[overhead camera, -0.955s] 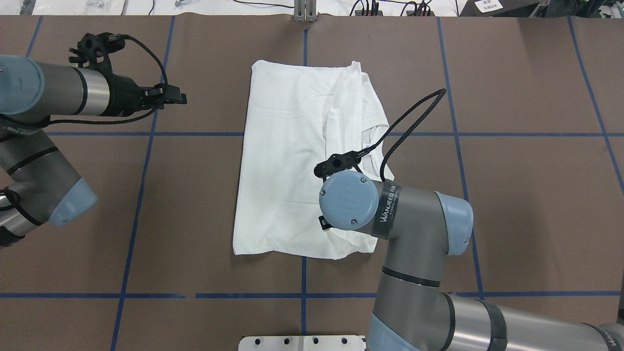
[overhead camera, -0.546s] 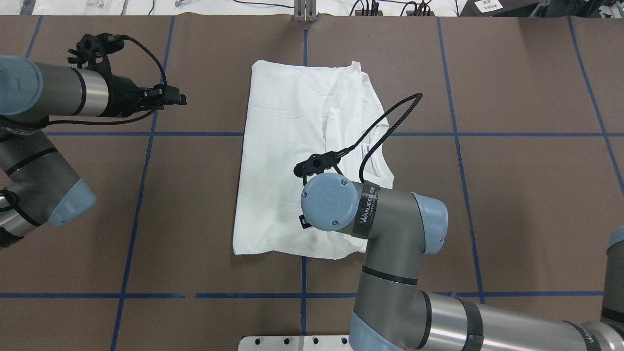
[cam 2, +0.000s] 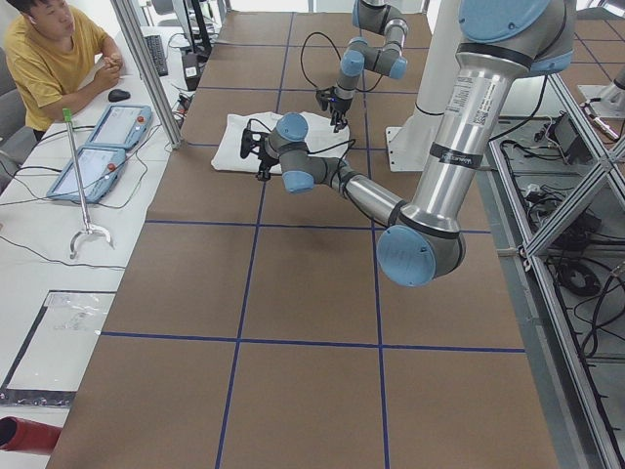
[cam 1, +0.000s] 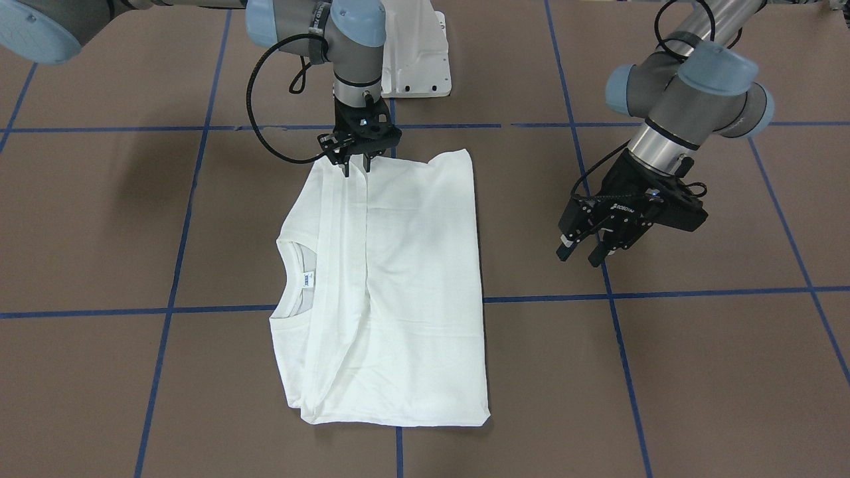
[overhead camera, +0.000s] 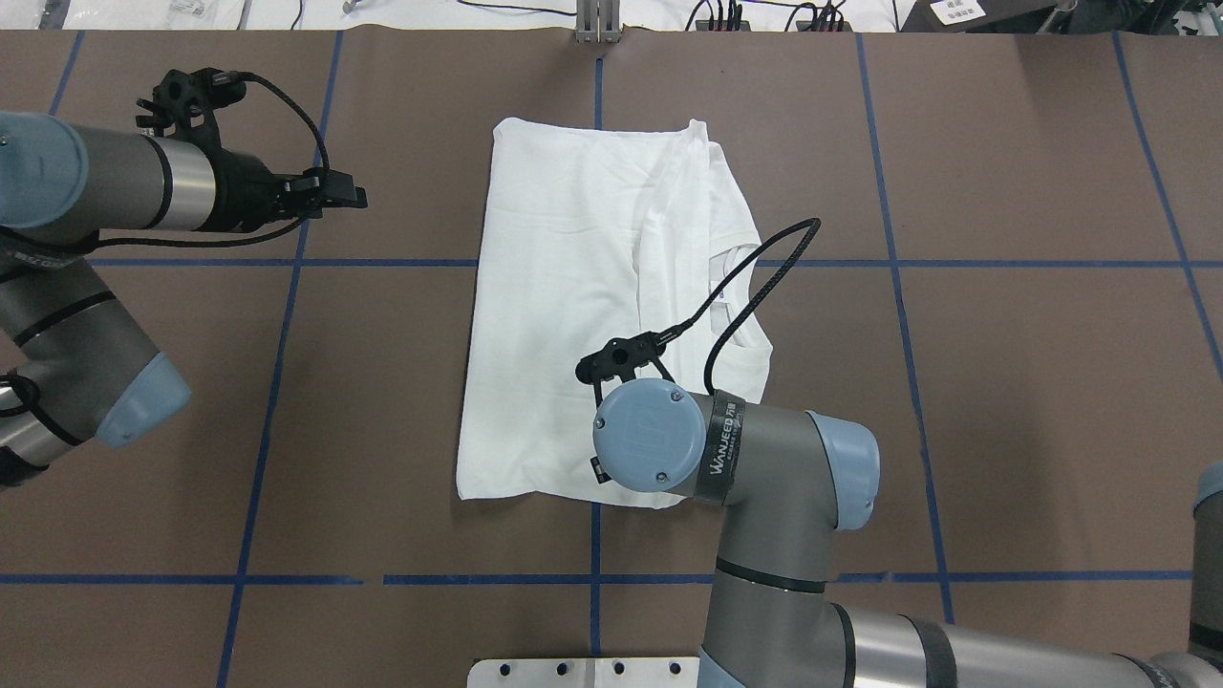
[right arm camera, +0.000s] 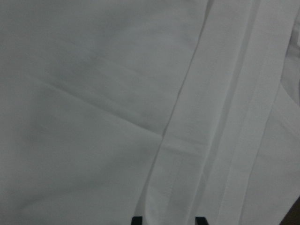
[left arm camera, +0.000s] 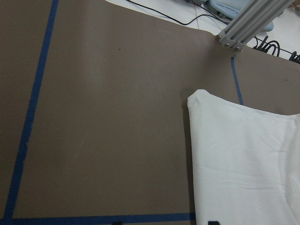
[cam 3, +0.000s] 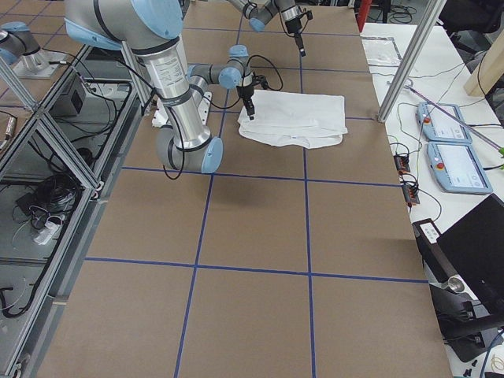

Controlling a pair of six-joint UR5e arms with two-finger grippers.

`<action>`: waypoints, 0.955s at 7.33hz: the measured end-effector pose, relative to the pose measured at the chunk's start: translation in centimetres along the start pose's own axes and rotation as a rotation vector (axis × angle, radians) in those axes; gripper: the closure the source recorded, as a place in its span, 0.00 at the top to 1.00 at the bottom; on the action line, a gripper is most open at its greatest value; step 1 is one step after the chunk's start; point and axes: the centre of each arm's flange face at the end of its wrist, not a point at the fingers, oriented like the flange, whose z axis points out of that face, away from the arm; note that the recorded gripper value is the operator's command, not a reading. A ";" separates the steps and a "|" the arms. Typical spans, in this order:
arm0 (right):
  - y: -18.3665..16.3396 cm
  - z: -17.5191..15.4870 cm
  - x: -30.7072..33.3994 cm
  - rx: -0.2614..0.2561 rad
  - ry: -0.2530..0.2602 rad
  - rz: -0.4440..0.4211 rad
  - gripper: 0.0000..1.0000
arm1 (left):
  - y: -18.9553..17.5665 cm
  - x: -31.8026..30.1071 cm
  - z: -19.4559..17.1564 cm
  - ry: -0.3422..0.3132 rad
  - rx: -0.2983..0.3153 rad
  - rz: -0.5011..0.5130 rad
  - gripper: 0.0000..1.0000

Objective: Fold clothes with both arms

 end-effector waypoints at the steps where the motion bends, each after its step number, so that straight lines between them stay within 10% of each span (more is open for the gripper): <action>1: 0.4 0.0 0.0 -0.005 -0.005 -0.004 0.00 | 0.0 0.0 0.0 0.001 0.000 0.000 0.68; 7: 3.1 -1.2 3.5 -0.036 -0.036 -0.012 0.00 | 0.0 0.1 0.0 0.001 0.002 0.000 0.69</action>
